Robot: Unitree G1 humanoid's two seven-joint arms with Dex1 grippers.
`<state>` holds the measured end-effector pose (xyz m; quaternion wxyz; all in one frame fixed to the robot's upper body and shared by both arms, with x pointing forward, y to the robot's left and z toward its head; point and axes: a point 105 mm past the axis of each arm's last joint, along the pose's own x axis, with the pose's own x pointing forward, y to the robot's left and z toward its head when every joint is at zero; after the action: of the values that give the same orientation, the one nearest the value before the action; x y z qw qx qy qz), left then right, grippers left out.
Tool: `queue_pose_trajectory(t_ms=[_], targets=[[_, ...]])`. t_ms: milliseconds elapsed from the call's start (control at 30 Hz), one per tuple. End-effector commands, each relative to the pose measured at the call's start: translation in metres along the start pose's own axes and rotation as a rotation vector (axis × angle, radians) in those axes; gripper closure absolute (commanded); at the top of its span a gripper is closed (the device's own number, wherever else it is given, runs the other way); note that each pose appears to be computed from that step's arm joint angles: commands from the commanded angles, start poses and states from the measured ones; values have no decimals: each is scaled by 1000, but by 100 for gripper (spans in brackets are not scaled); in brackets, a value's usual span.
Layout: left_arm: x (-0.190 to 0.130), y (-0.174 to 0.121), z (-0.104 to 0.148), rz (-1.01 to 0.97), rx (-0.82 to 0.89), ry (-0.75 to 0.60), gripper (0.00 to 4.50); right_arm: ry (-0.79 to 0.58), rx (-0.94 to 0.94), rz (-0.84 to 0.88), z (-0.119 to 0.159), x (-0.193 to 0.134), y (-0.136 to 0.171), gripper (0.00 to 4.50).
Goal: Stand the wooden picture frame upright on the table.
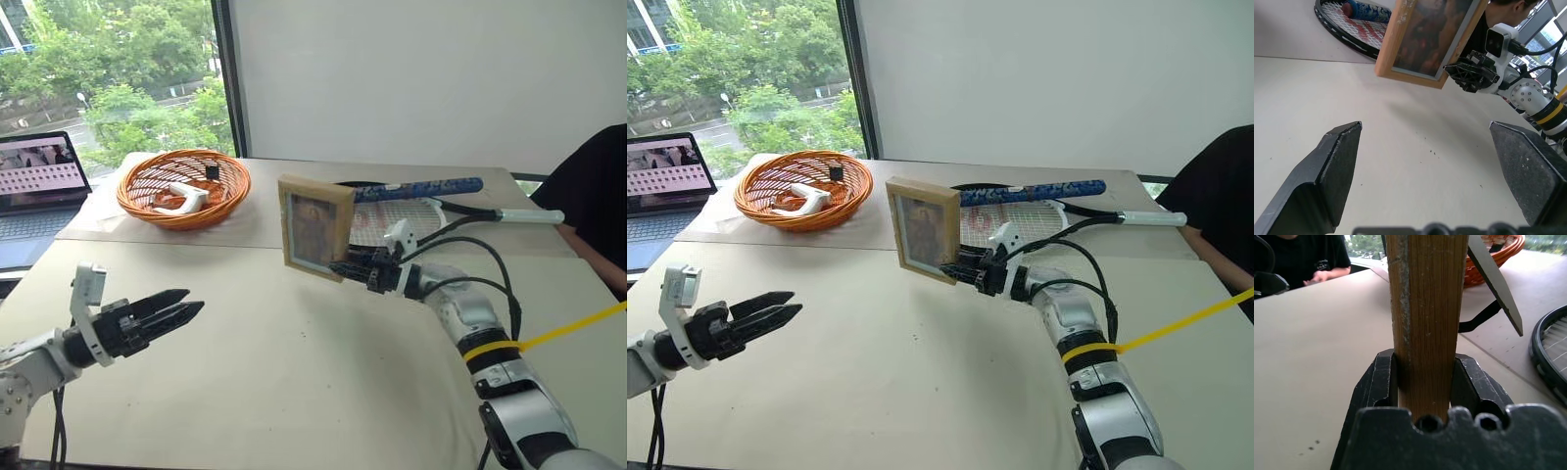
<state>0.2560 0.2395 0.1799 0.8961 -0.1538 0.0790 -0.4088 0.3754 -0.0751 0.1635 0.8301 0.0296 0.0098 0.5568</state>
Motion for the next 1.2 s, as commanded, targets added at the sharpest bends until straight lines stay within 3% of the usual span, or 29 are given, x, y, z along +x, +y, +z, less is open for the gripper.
queue_pose_trajectory(t_ms=[33, 300, 700, 900, 967, 1200], targets=[[4, -5, 4, 6, 44, -10, 0, 5, 127, 103, -3, 1, 18, 332], [6, -4, -1, 0, 49, 7, 0, 146, 205, 151, -50, 0, 33, 332], [18, -4, -1, -20, 47, 5, 0, 172, 317, 226, -69, 4, 56, 332], [26, -5, -1, -38, 67, 23, 0, 190, 224, 191, -73, 5, 57, 332], [28, -4, -1, -39, 73, 30, 0, 187, 201, 196, -71, 5, 60, 227], [33, 3, -2, -28, 116, 46, 0, 169, 229, 135, -64, -19, 53, 5]])
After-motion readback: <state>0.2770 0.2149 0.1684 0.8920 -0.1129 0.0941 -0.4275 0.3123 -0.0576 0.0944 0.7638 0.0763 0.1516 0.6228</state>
